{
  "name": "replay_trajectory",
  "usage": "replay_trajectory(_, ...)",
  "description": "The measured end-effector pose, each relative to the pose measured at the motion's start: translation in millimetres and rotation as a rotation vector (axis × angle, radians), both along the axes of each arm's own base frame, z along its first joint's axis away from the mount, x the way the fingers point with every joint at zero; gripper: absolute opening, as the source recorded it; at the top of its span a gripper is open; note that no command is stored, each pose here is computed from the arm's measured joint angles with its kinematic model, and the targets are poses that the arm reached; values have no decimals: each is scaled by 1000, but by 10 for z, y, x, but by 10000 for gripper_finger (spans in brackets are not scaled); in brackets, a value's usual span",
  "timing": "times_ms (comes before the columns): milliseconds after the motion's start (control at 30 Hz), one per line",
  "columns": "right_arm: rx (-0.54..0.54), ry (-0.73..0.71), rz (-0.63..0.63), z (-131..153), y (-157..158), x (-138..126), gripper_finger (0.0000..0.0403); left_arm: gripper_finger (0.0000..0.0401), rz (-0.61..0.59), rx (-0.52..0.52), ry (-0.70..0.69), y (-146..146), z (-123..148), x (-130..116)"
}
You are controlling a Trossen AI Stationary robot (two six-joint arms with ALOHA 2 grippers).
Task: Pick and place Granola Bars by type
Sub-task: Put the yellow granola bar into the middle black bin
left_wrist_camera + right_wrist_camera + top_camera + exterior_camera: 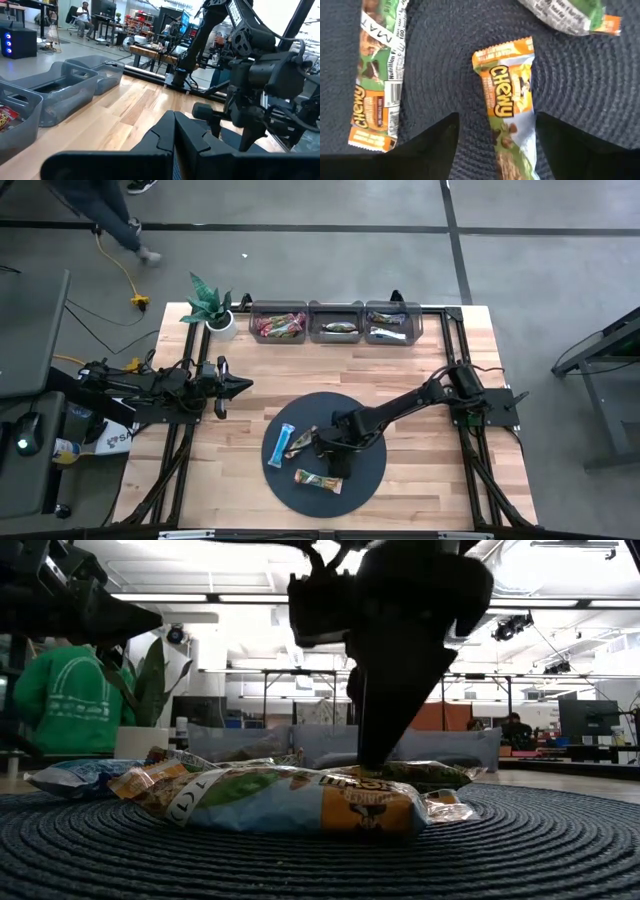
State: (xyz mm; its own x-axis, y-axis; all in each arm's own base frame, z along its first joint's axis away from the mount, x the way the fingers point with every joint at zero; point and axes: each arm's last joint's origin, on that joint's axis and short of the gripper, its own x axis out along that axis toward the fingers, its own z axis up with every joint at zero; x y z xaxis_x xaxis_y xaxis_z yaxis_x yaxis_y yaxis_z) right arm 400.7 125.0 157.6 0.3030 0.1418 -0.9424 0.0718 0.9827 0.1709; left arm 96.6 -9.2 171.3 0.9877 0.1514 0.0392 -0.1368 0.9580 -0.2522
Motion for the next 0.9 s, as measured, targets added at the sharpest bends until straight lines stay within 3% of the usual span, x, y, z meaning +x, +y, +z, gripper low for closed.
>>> replay_trajectory(533, -71, 5, 27, -96, -10, -16, 243, 1, -1, 0, 0, 0, 1, 0)
replay_trajectory(900, -121, 4, 171, -150, 130, -59, 173, 1, -1, 0, 0, 0, 1, 0)
